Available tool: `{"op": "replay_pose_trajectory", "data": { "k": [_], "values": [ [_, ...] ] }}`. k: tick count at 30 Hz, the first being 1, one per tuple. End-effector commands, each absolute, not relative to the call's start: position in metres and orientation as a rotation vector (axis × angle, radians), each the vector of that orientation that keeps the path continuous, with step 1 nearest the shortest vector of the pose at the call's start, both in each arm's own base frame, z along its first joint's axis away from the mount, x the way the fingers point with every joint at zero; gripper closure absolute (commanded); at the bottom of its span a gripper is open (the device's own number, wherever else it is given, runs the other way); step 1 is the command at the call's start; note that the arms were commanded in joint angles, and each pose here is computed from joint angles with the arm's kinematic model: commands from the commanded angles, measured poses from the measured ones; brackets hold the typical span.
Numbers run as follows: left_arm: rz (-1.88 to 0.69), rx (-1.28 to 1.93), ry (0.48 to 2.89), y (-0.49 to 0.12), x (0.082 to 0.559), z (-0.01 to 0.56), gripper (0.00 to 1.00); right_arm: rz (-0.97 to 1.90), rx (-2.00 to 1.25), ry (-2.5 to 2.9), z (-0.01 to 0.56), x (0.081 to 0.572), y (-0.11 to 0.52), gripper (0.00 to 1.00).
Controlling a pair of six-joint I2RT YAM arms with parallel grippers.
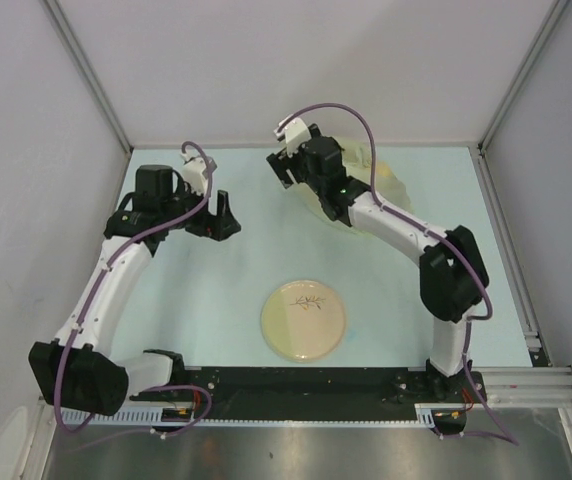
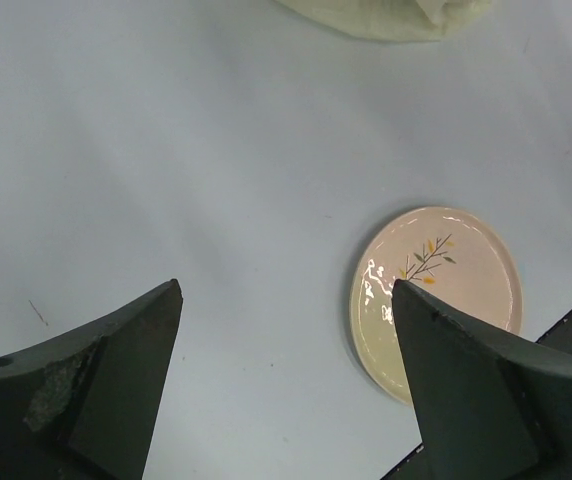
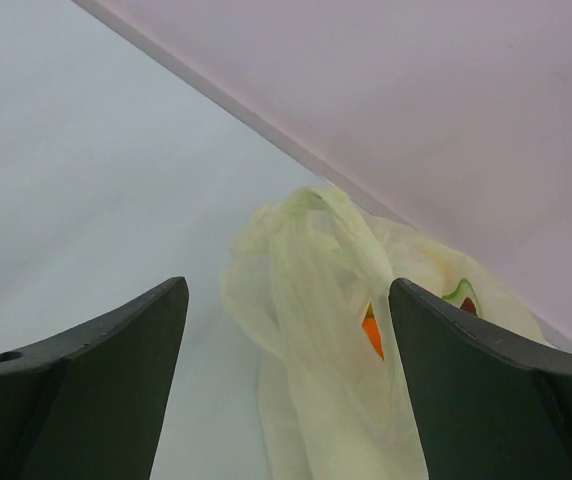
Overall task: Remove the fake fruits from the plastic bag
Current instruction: Adjust the plastic bag at the center of the board.
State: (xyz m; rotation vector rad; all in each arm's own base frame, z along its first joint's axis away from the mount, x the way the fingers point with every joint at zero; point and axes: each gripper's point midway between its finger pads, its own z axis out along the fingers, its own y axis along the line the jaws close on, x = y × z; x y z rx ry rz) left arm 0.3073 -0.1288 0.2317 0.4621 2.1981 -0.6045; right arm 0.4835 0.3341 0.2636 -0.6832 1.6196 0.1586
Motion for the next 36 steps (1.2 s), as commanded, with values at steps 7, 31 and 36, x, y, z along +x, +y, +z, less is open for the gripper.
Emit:
{"op": "replay_pose_trajectory", "data": {
  "k": [7,31,36],
  "values": [
    [-0.614,0.383,2.113,-0.133,0.349,0.256,0.09,-0.103,-0.602,1.557,0.261,0.553,0.311,0.25],
    [-0.576,0.357,1.975,-0.151,0.467,0.264,0.09,0.396,-0.962,1.689,0.252,0.379,0.317,1.00],
    [-0.610,0.459,1.976,-0.177,0.477,0.247,0.08,0.418,-0.979,1.728,0.243,0.341,0.297,1.00]
  ]
}}
